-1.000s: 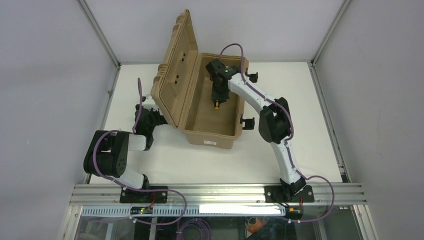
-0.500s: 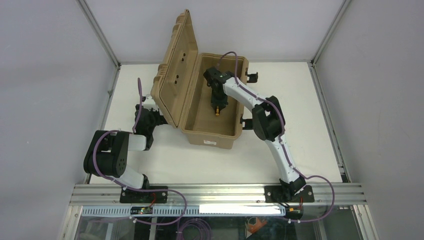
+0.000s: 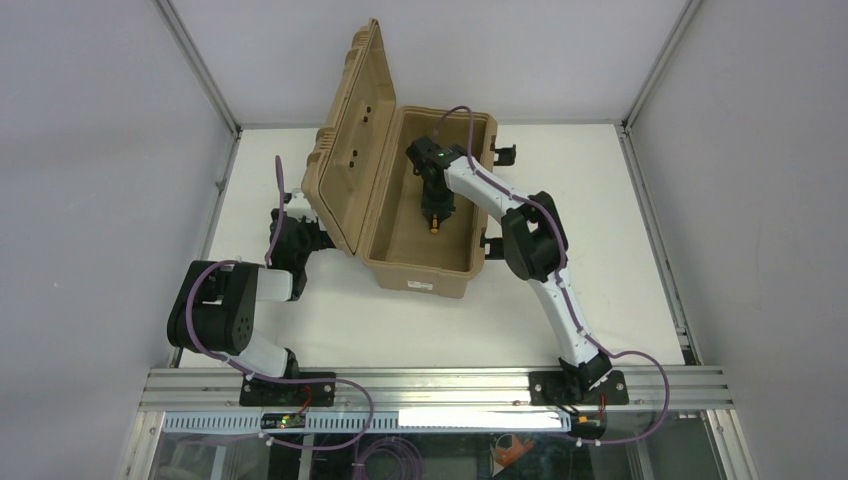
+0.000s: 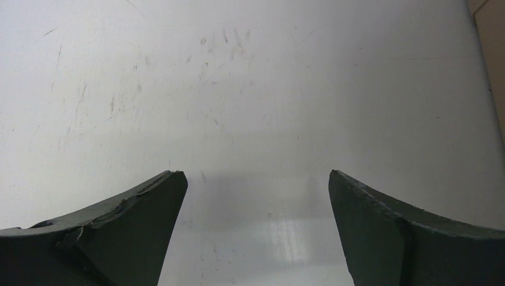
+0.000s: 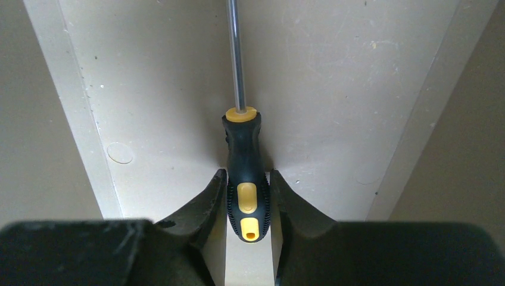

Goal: Put the screwdriver in the bin
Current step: Place the screwdriver in the bin.

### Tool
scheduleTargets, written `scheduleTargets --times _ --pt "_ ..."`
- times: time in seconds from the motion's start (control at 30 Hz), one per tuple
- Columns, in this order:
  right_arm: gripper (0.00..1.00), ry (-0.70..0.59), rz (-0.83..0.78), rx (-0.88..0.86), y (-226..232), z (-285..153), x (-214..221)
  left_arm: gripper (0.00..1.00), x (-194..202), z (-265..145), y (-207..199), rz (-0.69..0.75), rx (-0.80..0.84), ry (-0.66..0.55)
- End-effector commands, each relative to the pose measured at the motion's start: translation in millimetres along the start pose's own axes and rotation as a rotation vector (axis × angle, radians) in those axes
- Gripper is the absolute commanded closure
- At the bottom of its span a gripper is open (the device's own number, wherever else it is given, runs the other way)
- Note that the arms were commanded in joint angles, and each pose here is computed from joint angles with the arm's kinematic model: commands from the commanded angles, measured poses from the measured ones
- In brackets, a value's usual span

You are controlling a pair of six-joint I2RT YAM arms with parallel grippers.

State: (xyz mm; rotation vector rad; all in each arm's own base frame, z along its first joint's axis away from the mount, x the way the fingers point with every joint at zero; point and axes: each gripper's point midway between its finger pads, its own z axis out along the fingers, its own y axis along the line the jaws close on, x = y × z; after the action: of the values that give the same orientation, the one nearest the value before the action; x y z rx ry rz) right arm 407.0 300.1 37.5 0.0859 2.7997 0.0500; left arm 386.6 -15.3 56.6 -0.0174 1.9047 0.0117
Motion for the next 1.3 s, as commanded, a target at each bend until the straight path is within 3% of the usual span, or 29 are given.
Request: scheduleTargets --times 0.0,0.3,0.6,0.9,1.27 --pt "0.76 -0.048 0.022 -0.031 7 -6 -16 0.01 -23 -1 0 -0.018 0.009 -0.080" --pt "0.57 -0.063 0.030 -0.050 6 -21 -24 0.01 -24 -1 0 -0.018 0.009 -0.081" --pt "0.52 -0.107 0.022 -0.086 7 -53 -45 0.01 -23 -1 0 -0.018 0.009 -0.080" --pt "0.47 -0.273 -0.006 -0.192 5 -148 -90 0.01 -23 -1 0 -0.017 0.009 -0.080" --pt "0.36 -0.635 -0.101 -0.343 -16 -287 -152 0.01 -23 -1 0 -0.018 0.010 -0.079"
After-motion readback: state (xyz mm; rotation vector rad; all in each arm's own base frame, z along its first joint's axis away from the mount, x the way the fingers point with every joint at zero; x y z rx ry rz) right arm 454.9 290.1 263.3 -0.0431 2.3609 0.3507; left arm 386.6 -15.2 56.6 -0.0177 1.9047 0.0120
